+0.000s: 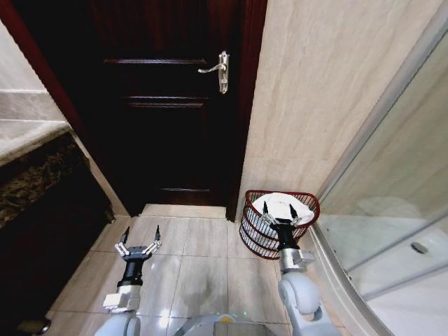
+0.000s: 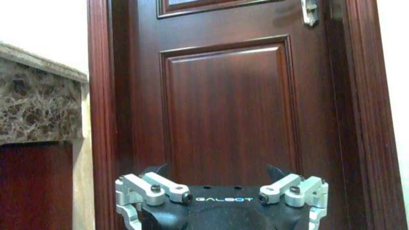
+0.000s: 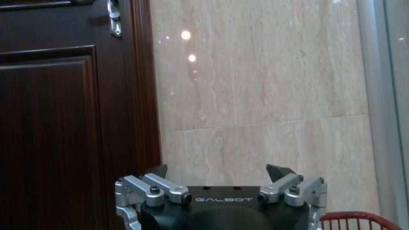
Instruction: Discard the used towel into the hamper.
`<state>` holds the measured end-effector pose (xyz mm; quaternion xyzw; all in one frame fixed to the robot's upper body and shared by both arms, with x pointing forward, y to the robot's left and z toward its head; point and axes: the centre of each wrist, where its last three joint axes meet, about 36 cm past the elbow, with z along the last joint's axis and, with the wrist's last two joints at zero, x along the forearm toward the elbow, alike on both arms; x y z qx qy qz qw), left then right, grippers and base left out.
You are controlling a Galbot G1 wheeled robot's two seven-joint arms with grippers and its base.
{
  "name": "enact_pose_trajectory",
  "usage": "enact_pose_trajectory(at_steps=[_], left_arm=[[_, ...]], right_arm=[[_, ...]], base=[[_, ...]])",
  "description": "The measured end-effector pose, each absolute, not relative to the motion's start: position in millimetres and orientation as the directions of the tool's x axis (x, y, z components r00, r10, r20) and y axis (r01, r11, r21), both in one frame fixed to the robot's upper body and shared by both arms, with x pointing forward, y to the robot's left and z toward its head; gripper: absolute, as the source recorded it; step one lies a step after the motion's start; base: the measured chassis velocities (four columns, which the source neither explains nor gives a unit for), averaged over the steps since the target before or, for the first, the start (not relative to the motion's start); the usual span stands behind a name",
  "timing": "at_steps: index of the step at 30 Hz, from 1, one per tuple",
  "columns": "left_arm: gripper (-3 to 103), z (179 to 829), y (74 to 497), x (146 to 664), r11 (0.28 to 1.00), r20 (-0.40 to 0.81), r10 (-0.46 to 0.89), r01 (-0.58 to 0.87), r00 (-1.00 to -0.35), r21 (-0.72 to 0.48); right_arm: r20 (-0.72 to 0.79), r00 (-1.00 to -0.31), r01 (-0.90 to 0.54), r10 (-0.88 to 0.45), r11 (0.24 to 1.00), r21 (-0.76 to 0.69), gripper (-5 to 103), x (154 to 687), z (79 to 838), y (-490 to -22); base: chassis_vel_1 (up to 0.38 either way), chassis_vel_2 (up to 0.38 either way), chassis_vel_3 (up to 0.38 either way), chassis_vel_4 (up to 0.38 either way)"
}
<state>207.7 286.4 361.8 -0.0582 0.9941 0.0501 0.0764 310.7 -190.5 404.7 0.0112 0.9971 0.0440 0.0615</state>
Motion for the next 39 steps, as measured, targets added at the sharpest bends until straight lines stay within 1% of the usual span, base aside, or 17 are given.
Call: enact_pose_trajectory(at_steps=[8, 28, 39], left_arm=[[100, 358.2, 286.4, 209.1, 0.988, -0.195, -0.105, -0.125, -0.975, 0.093], [100, 359.0, 287.5, 203.6, 0.988, -0.165, -0.093, -0.112, -0.982, 0.107], [100, 355.6, 287.9, 205.2, 0.986, -0.177, -0.096, -0.118, -0.979, 0.115]], right_arm=[[-0.121, -0.992, 0.013, 0.024, 0.996, 0.086, 100, 310.3, 403.7, -190.5], [-0.108, -0.994, -0.011, -0.001, 0.996, 0.092, 100, 308.8, 398.7, -186.7], [-0.101, -0.995, -0.025, -0.013, 0.993, 0.116, 100, 309.6, 397.4, -182.9]], base=[[0.000, 0.000, 0.000, 0.000], [0.000, 0.000, 0.000, 0.000], [0.000, 0.000, 0.000, 0.000]])
